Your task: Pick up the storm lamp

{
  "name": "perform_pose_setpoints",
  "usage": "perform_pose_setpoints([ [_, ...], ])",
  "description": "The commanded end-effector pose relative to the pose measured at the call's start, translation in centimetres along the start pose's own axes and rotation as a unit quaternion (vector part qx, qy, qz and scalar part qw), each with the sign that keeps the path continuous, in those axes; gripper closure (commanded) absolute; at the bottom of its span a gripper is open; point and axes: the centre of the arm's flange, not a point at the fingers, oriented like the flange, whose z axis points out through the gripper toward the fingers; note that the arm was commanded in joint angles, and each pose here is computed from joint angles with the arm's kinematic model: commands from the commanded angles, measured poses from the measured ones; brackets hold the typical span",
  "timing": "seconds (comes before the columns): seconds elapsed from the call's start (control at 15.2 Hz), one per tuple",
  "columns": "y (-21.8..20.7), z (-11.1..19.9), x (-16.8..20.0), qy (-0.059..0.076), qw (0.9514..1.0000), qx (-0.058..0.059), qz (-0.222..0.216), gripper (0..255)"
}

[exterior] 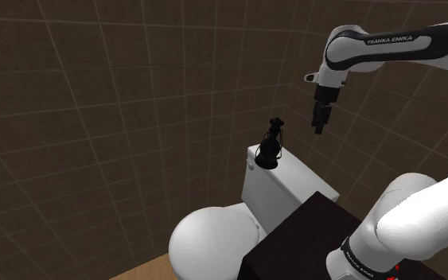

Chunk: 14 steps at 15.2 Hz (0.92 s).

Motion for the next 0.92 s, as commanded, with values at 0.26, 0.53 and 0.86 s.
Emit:
perform_pose_setpoints([
  [0.26,8.0,2.0,0.4,0.011,0.9957,0.01,-0.091,0],
  [0.53,13.2,3.5,1.3,0.018,0.9885,0.017,-0.149,0],
  [0.86,19.5,5.4,3.4,0.028,0.9744,0.025,-0.222,0],
])
